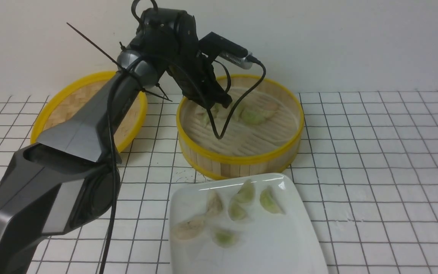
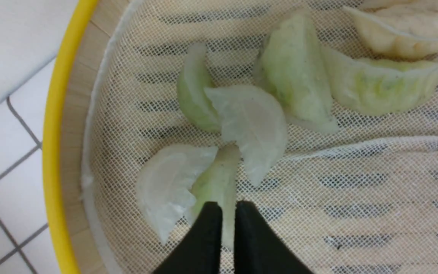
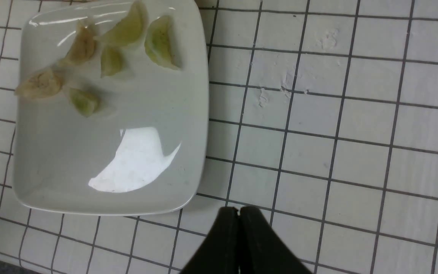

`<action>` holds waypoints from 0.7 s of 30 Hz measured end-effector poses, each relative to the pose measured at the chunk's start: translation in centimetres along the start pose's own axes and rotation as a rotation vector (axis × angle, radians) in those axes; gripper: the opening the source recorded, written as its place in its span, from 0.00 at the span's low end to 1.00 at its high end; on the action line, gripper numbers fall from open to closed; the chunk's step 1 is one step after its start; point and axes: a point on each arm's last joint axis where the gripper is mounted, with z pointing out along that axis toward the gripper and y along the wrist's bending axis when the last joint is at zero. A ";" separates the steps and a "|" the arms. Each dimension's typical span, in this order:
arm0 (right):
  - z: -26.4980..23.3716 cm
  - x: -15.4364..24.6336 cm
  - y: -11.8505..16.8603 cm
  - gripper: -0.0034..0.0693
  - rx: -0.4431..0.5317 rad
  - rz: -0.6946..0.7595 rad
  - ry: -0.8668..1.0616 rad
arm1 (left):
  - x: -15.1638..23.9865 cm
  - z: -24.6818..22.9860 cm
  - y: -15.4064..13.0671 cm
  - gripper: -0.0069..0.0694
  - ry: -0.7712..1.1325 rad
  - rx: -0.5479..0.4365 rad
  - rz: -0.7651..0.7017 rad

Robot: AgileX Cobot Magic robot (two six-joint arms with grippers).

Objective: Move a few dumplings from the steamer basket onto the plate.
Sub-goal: Use the left arm to grab a dumpling from the steamer

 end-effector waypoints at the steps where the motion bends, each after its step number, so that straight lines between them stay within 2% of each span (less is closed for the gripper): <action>1: 0.0 0.0 0.0 0.03 -0.001 0.000 0.000 | 0.0 0.0 0.0 0.19 -0.001 -0.002 0.000; 6: 0.0 0.0 0.2 0.03 -0.017 0.007 -0.002 | 0.1 0.8 0.3 0.46 -0.010 -0.027 -0.007; 9: 0.0 0.0 0.2 0.03 -0.026 0.011 -0.003 | 0.6 2.1 0.3 0.55 0.013 -0.021 -0.040; 17: 0.0 0.0 0.3 0.03 -0.038 0.017 -0.004 | 1.1 3.7 0.3 0.57 0.020 -0.022 -0.065; 21: 0.0 0.0 0.3 0.03 -0.038 0.017 -0.004 | 1.2 4.2 0.3 0.53 0.010 -0.025 -0.066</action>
